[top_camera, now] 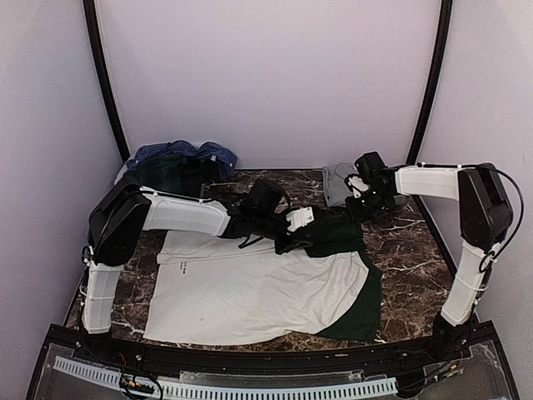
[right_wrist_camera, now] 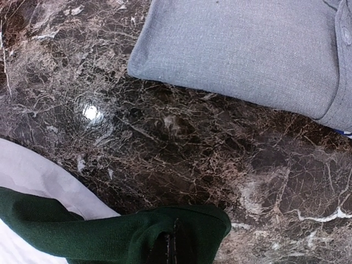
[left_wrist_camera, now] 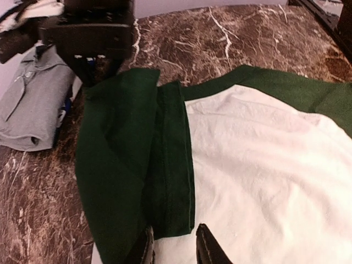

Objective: Fold and stack the mixed laundry pile
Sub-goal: Fold the flattened T-shirt at the center of the board.

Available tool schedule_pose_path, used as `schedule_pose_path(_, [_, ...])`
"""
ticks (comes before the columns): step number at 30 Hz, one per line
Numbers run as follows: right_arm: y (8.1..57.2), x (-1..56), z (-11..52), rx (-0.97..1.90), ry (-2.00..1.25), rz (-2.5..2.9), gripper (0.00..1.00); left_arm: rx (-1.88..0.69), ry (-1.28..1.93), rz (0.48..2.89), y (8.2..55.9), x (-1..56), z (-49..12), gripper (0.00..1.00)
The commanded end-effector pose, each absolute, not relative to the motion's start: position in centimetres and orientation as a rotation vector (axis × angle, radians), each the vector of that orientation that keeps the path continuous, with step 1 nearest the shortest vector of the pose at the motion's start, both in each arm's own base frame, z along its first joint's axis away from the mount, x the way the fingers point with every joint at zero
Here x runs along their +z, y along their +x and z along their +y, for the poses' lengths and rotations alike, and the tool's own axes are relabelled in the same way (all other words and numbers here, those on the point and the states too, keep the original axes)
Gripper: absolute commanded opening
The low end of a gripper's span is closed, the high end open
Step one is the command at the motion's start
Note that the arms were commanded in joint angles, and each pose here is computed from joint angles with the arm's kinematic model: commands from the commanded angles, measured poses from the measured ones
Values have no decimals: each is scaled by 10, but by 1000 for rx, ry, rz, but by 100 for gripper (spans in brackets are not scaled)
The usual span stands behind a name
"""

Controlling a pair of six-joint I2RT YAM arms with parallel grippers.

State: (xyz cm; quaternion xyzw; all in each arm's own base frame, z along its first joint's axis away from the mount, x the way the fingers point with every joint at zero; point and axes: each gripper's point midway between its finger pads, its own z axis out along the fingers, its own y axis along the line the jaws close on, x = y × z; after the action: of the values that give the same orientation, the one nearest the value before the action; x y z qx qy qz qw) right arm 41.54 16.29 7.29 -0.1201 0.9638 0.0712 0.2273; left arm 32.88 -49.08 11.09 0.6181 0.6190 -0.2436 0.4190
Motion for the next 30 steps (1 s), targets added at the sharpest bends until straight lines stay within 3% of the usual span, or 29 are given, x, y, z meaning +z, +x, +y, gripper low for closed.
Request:
schedule_pose_path(1, [428, 80, 169, 243, -331, 2616, 0, -549, 1761, 1510, 318, 78, -494, 25])
schedule_pose_path(14, [426, 81, 168, 237, -337, 2609, 0, -438, 1872, 1498, 328, 39, -508, 34])
schedule_pose_path(20, [426, 83, 169, 242, -339, 2605, 0, -392, 1864, 1485, 337, 37, -512, 23])
schedule_pose_path(23, [426, 84, 168, 240, -341, 2602, 0, -390, 1865, 1477, 338, 44, -513, 11])
schedule_pose_path(26, [426, 86, 168, 240, -343, 2597, 0, -427, 1855, 1432, 329, 71, -516, 3])
schedule_pose_path(30, [427, 88, 165, 226, -341, 2589, 0, -512, 1811, 1374, 306, 116, -516, 0])
